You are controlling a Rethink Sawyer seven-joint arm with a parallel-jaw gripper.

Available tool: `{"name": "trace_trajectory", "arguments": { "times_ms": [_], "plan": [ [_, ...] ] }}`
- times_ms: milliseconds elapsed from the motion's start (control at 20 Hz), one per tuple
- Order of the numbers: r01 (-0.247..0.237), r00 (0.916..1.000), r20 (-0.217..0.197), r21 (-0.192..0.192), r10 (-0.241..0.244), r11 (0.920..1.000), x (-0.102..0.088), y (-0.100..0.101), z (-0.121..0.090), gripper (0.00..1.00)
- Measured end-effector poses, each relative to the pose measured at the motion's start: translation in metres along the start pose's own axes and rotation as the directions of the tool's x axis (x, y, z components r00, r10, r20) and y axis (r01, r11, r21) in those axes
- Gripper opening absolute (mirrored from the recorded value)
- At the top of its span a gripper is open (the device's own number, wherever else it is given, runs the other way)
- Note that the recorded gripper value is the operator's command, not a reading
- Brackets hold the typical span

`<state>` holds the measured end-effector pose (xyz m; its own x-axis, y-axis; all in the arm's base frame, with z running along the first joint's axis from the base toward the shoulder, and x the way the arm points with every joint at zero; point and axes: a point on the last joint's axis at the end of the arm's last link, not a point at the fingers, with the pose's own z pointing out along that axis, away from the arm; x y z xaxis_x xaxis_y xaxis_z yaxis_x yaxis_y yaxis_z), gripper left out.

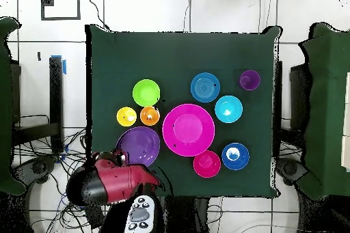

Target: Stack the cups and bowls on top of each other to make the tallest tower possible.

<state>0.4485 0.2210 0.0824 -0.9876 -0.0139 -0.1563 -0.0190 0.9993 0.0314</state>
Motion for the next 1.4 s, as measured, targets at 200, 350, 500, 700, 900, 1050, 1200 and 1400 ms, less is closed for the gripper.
{"name": "trace_trajectory", "arguments": {
  "times_ms": [200, 350, 500, 700, 900, 1050, 1200, 1400],
  "plan": [
    [-0.006, 1.0000, -0.004, -0.007, 0.006, 1.0000, 0.000, -0.001, -0.009, 0.00],
    [-0.009, 0.9999, -0.013, -0.011, 0.009, 0.9999, 0.001, -0.002, -0.014, 0.00],
    [-0.010, 0.9998, -0.018, -0.017, 0.010, 0.9998, 0.002, -0.001, -0.018, 0.00],
    [-0.010, 0.9996, -0.026, -0.025, 0.010, 0.9996, 0.005, 0.000, -0.025, 0.00],
    [-0.005, 0.9995, -0.030, -0.034, 0.004, 0.9994, 0.007, 0.003, -0.032, 0.00],
    [0.000, 0.9996, -0.030, -0.038, -0.001, 0.9993, 0.007, 0.005, -0.037, 0.00],
    [-0.003, 0.9996, -0.030, -0.042, 0.001, 0.9991, 0.004, 0.006, -0.047, 0.00],
    [-0.017, 0.9985, -0.053, -0.042, 0.015, 0.9990, 0.001, 0.004, -0.058, 0.00]
  ]
}}
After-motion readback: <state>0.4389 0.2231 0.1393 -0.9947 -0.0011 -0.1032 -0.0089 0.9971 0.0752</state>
